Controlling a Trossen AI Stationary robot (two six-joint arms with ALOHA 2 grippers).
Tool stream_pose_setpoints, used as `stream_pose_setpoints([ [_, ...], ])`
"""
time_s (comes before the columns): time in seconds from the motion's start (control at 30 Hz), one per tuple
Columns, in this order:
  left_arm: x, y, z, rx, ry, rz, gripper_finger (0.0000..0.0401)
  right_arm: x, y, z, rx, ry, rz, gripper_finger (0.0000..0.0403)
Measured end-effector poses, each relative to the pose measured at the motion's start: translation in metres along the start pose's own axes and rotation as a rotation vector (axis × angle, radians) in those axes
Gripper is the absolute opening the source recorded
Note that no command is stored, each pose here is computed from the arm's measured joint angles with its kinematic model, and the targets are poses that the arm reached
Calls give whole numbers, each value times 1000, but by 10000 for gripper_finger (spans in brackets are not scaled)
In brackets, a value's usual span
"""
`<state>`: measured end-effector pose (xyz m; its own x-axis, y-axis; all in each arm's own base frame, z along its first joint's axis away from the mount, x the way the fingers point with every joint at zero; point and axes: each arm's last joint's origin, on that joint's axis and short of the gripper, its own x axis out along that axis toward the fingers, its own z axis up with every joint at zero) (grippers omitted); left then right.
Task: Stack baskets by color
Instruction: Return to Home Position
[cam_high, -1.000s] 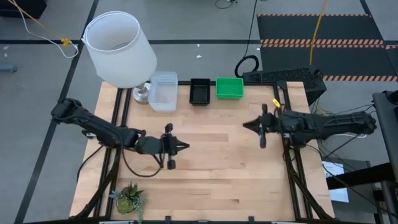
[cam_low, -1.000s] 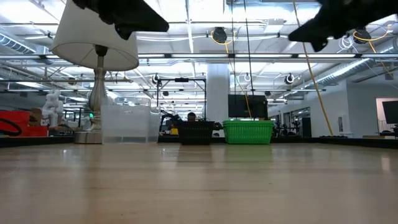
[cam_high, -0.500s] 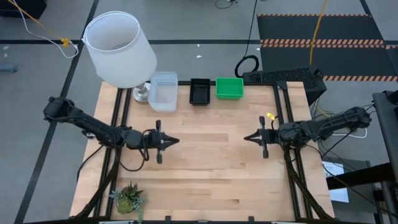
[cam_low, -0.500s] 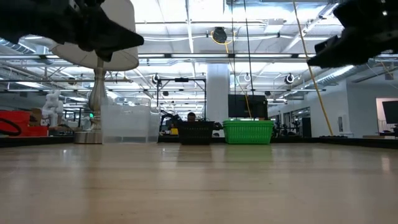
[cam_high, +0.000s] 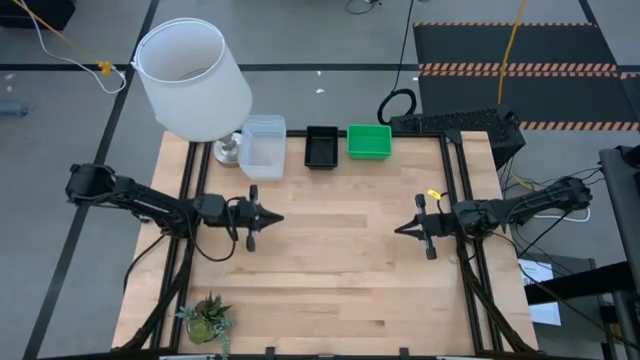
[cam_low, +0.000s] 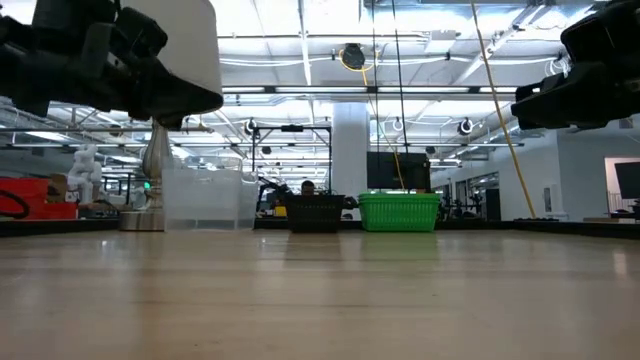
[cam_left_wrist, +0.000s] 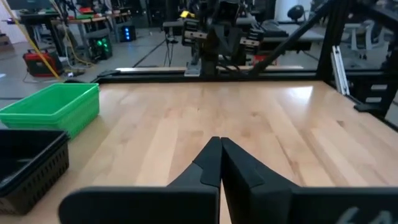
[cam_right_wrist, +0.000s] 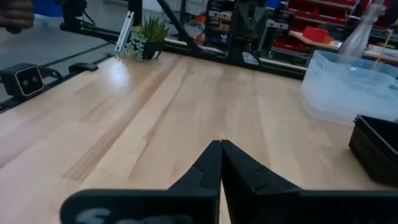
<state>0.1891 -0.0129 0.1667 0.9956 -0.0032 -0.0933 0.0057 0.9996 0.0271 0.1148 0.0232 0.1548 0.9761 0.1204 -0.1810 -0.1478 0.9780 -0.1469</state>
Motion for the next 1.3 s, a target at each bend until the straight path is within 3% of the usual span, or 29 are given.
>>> stream_pose_setpoints([
  [0.4, -34, 5, -15, -63, -72, -5, 6, -5, 0, 5, -5, -69, 18, 0],
  [0.87, -42, -2, -11, -52, -73, -12, 6, -17, -2, 8, 3, -141, 7, 0],
  [1.3, -43, -5, -10, -33, -80, -31, 3, -23, -5, 11, -102, -208, -13, 0],
])
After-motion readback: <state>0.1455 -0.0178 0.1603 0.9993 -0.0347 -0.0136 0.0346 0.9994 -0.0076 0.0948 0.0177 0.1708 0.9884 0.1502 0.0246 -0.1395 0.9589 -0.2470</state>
